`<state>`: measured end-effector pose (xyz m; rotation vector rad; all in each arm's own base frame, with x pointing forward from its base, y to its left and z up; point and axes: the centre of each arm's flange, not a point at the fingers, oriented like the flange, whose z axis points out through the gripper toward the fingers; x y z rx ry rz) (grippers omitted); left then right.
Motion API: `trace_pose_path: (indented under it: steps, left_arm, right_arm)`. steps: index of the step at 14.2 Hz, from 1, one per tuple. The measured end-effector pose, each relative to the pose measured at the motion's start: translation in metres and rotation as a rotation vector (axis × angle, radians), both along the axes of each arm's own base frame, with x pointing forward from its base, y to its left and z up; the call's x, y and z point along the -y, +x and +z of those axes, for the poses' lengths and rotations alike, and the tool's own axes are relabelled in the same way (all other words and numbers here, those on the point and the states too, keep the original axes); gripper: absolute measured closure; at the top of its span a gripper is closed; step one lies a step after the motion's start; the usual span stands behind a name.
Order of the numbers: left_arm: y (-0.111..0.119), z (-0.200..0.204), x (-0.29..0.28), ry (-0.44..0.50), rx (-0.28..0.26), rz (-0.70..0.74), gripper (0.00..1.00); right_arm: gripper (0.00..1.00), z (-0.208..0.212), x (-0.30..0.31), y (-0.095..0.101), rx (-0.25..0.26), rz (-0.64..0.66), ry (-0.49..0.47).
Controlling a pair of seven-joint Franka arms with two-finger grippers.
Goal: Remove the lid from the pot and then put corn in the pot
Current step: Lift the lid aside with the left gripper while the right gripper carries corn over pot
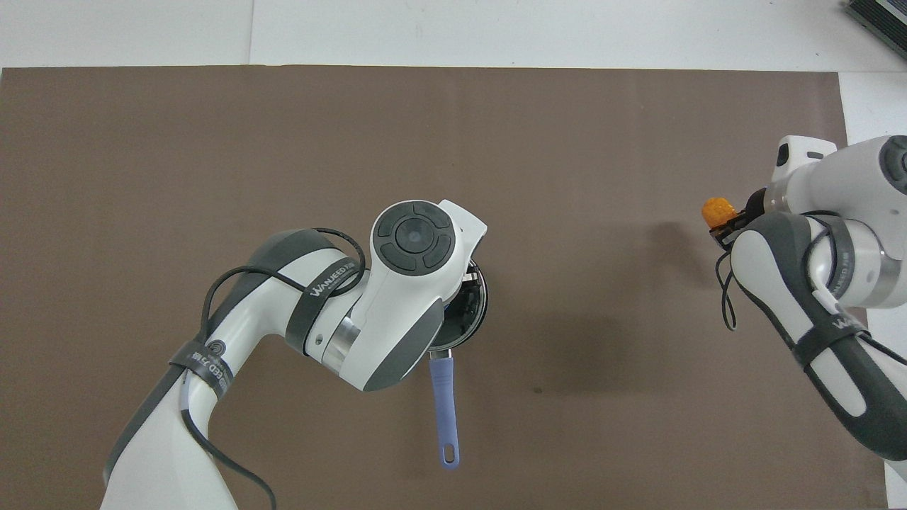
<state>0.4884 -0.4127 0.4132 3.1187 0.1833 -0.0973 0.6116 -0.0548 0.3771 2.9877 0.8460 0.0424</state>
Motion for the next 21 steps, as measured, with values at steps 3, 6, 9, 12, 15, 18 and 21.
trace_pose_path:
  steps: [3,6,9,12,15,18,21]
  left_arm:
    - [0.011,0.027,-0.009,-0.006,0.013,0.021,0.56]
    - [0.033,0.051,-0.044,-0.023,0.036,0.081,0.56]
    - [0.057,0.072,-0.094,-0.042,0.043,0.115,0.56]
    - [0.078,0.076,-0.142,-0.047,0.036,0.078,0.56]
    - [0.096,0.069,-0.193,-0.042,0.015,0.038,0.56]
    - [0.110,0.057,-0.250,-0.043,-0.003,0.001,0.56]
    - [0.115,0.041,-0.296,-0.045,-0.030,-0.033,0.56]
  right_arm:
    - [0.64,0.055,-0.018,-0.007,-0.008,-0.114,0.013]
    - [0.64,0.091,-0.046,-0.014,0.004,-0.181,0.020]
    - [0.64,0.111,-0.094,-0.018,0.013,-0.265,0.025]
    - [0.64,0.112,-0.158,-0.025,0.020,-0.334,0.026]
    - [0.64,0.118,-0.235,-0.038,0.034,-0.385,0.041]
    - [0.64,0.113,-0.306,-0.053,0.033,-0.432,0.051]
    - [0.64,0.090,-0.351,-0.063,0.013,-0.462,0.039]
